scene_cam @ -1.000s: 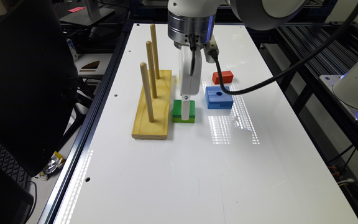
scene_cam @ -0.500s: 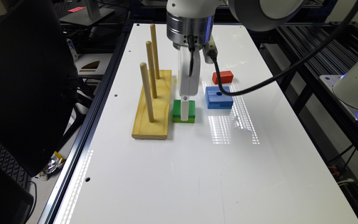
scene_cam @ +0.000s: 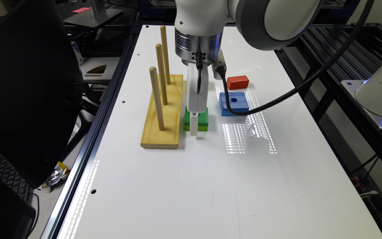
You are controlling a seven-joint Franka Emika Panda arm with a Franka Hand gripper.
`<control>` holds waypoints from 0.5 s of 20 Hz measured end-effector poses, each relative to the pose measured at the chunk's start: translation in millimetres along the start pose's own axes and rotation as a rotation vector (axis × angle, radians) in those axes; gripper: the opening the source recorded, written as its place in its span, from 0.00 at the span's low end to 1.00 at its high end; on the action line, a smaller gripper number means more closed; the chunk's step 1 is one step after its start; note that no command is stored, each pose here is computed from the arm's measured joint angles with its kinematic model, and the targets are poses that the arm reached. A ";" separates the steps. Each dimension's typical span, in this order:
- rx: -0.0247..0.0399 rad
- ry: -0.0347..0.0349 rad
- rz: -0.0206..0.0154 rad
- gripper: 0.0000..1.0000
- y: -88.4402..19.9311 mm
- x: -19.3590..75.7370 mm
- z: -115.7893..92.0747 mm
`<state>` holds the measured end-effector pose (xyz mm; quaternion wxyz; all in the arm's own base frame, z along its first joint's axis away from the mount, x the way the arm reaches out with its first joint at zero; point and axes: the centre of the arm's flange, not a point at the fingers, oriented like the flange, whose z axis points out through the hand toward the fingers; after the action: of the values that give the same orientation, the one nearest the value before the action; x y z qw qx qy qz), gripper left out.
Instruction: Pick up green block.
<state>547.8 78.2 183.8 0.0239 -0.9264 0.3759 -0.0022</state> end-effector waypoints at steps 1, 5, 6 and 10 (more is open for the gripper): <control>0.0000 0.0000 0.0000 1.00 0.0 0.0 0.0; 0.0001 0.0001 0.0000 1.00 0.0 0.1 -0.1; -0.0011 -0.0010 0.0001 1.00 0.2 -0.1 0.7; -0.0028 -0.0036 0.0004 1.00 0.6 0.1 11.6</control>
<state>547.7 78.2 172.2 0.0233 -0.9263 0.3760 0.0000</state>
